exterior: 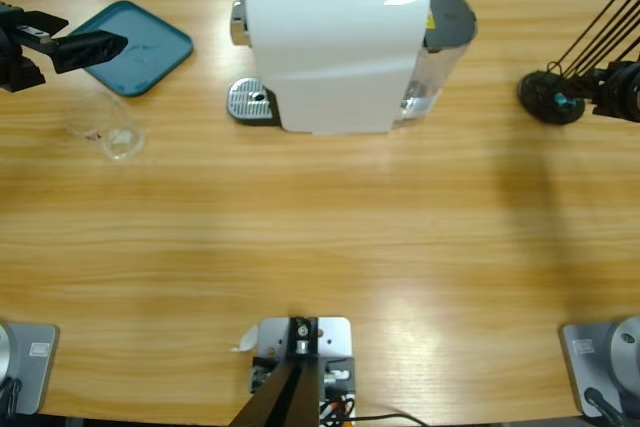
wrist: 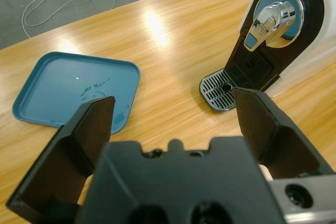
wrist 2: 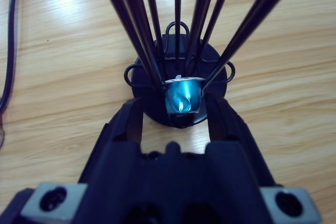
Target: Pour coffee
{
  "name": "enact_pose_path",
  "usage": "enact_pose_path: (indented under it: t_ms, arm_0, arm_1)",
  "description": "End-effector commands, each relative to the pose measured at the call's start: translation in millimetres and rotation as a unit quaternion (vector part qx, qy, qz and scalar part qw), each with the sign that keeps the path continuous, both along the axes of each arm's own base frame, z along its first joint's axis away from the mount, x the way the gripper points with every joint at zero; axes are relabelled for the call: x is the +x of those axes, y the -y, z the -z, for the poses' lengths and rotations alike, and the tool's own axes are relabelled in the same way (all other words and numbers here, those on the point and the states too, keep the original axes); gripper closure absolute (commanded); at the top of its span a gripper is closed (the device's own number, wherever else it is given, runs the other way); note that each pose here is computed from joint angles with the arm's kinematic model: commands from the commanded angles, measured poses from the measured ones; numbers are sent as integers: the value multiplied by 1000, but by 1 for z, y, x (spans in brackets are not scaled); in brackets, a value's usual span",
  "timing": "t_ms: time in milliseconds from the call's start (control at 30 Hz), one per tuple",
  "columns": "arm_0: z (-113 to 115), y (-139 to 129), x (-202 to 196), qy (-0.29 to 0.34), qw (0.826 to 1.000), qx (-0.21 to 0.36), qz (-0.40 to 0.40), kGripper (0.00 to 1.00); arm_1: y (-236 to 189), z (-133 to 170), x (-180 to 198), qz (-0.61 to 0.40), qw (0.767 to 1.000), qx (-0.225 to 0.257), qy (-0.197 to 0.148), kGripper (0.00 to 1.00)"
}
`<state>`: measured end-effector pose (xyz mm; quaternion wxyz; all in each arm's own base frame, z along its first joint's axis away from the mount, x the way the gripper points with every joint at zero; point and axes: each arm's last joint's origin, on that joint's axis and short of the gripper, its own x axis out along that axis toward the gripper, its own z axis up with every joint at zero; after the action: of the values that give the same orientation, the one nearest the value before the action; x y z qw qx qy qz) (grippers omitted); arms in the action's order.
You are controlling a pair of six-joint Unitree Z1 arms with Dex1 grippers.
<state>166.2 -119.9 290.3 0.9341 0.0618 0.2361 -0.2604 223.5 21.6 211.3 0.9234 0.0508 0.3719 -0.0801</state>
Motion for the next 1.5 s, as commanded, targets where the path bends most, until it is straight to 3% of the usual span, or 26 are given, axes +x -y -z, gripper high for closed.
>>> enact_pose_path:
  t_ms: [33,267,300,367,500,567,900,1500]
  arm_0:
    - [18,2,-1,-22,1000,22,5,23]
    - [18,2,-1,-22,1000,22,5,23]
    - [18,2,-1,-22,1000,22,5,23]
    - [17,2,-1,-22,1000,21,5,23]
    - [17,2,-1,-21,1000,21,5,23]
    - [17,2,-1,-22,1000,21,5,23]
    - [17,2,-1,-21,1000,21,5,23]
    - [14,2,-1,-11,1000,12,5,23]
  arm_1:
    - [5,12,-1,20,1000,-7,-20,645]
    - [5,14,1,19,1000,-6,-22,679]
    - [5,14,1,17,1000,-8,-25,794]
    - [5,16,3,14,999,-9,-29,881]
    - [5,17,4,14,999,-9,-31,914]
    - [5,18,5,16,999,-11,-31,1000]
    - [6,11,2,16,1000,-16,-15,1000]
    - [9,-127,-14,22,998,-27,61,1000]
